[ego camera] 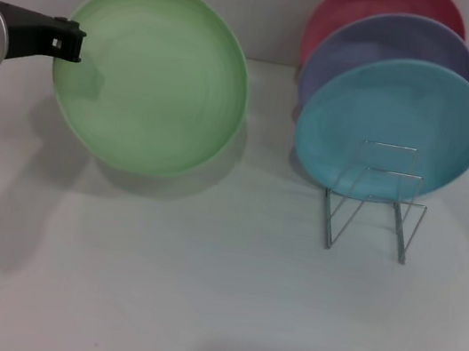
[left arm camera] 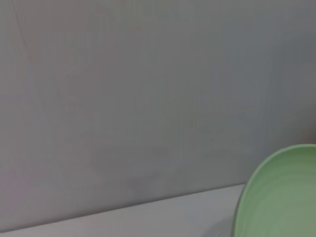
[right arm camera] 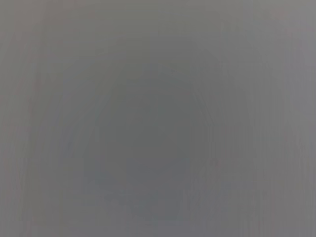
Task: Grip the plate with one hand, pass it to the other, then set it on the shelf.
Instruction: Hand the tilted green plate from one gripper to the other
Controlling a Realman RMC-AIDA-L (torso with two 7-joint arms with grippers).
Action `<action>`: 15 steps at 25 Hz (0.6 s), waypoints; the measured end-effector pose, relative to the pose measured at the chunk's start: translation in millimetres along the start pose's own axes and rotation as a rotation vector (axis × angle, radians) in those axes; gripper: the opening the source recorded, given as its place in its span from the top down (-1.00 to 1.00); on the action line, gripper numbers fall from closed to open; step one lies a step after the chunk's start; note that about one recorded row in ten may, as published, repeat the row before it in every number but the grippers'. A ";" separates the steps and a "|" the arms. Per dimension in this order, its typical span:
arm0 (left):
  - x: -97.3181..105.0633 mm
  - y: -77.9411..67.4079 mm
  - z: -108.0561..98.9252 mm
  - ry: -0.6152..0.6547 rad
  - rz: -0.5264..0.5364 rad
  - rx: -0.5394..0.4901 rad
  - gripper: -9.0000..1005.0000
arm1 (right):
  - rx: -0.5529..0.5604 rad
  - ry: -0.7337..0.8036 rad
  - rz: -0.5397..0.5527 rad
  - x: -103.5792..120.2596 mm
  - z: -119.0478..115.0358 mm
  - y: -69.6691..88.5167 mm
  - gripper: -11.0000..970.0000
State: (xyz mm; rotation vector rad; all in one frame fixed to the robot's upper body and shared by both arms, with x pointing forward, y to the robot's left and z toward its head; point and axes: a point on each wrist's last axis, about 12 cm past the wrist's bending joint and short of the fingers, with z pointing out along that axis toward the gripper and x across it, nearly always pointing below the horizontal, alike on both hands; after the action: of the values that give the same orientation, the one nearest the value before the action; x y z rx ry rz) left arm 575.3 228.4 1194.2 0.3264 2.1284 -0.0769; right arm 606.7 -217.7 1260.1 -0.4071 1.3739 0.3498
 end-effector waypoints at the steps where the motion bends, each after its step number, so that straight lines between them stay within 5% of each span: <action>1: -0.2 0.6 -0.1 -0.003 0.001 -0.001 0.89 | -0.001 0.009 0.011 -1.3 1.5 0.4 -0.07; 10: -3.2 6.9 -2.8 -0.040 -0.005 -0.020 0.88 | -0.057 0.136 0.069 -30.1 12.9 16.0 -0.06; 15: -4.8 6.9 -3.3 -0.054 0.006 -0.019 0.87 | -0.201 0.303 0.170 -37.9 24.2 9.3 -0.04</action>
State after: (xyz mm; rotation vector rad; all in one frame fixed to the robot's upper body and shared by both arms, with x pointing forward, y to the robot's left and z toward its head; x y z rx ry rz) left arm 576.8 234.6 1200.4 0.3167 2.0734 -0.0614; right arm 617.1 -198.2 1300.3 -0.5262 1.6817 0.5877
